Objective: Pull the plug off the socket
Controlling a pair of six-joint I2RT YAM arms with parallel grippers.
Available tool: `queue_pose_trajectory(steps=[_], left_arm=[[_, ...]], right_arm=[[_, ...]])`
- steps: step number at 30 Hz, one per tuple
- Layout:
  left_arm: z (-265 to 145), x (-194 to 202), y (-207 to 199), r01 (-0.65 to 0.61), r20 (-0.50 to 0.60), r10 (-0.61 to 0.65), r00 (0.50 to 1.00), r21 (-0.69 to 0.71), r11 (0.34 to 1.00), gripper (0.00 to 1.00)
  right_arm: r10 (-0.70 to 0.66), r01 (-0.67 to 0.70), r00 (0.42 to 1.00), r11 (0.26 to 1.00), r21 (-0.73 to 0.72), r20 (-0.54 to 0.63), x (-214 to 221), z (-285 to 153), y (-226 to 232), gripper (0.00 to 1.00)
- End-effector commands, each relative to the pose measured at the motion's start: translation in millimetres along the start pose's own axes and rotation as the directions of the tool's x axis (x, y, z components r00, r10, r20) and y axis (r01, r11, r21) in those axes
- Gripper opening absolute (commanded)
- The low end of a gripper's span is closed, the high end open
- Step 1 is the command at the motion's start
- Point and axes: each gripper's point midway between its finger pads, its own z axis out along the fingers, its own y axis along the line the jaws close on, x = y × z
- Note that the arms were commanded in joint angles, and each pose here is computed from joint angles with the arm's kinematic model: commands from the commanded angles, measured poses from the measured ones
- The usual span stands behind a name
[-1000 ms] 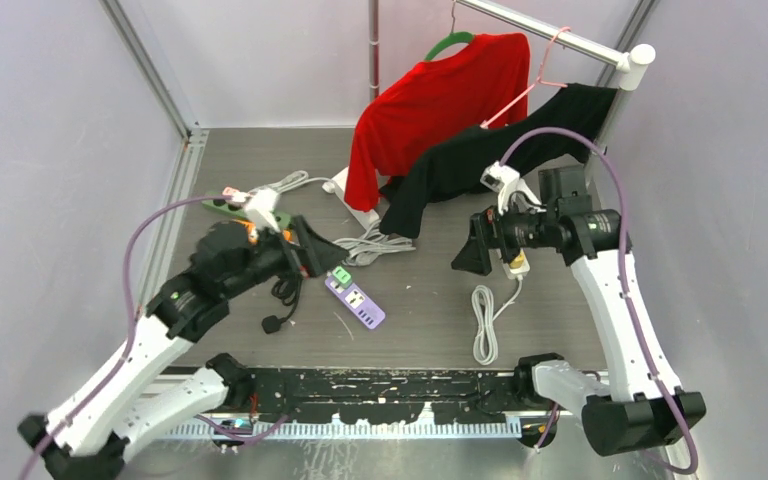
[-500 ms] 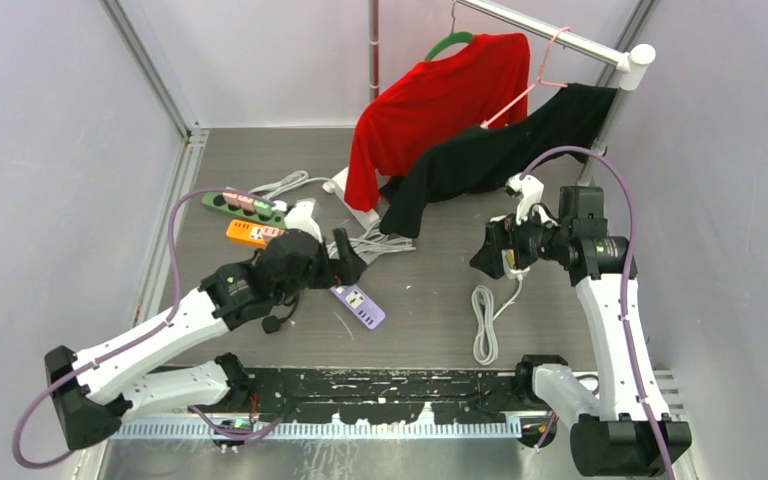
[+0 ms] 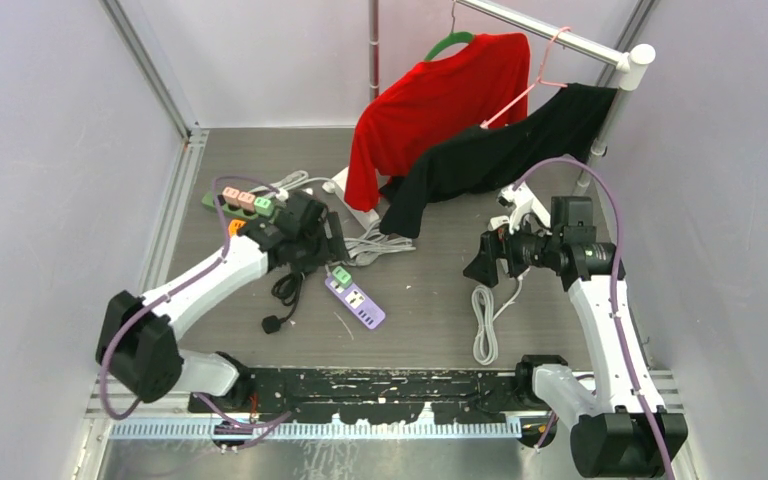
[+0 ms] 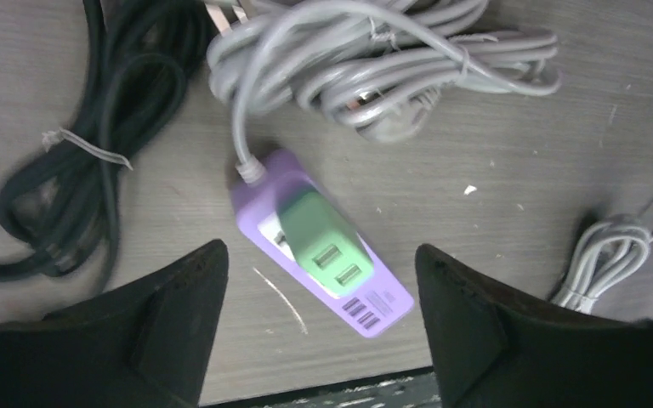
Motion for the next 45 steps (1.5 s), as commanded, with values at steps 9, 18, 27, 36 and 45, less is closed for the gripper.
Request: queue_pose_trajectory(steps=[9, 18, 27, 36, 45], left_arm=[[50, -48, 2, -0.566, -0.157, 0.619, 0.769, 0.283, 0.775, 0.74], [72, -54, 2, -0.591, -0.253, 0.661, 0.706, 0.304, 0.747, 0.72], [-50, -57, -67, -0.444, 0.089, 0.485, 0.87, 0.57, 0.692, 0.73], [-71, 3, -38, -0.084, 0.008, 0.103, 0.995, 0.651, 0.754, 0.74], [-19, 32, 23, -0.105, -0.008, 0.121, 0.993, 0.435, 0.894, 0.73]], right_arm=[[-0.053, 0.055, 0.998, 0.996, -0.067, 0.038, -5, 9, 2, 1.0], [-0.088, 0.087, 0.996, 0.983, -0.16, 0.001, 10, 12, 12, 1.0], [-0.171, 0.162, 0.985, 0.921, -0.354, 0.008, 24, 2, 46, 1.0], [-0.19, 0.18, 0.982, 0.899, -0.399, 0.013, 35, 3, 51, 1.0], [-0.187, 0.174, 0.982, 0.908, -0.382, 0.003, 36, 6, 46, 1.0]])
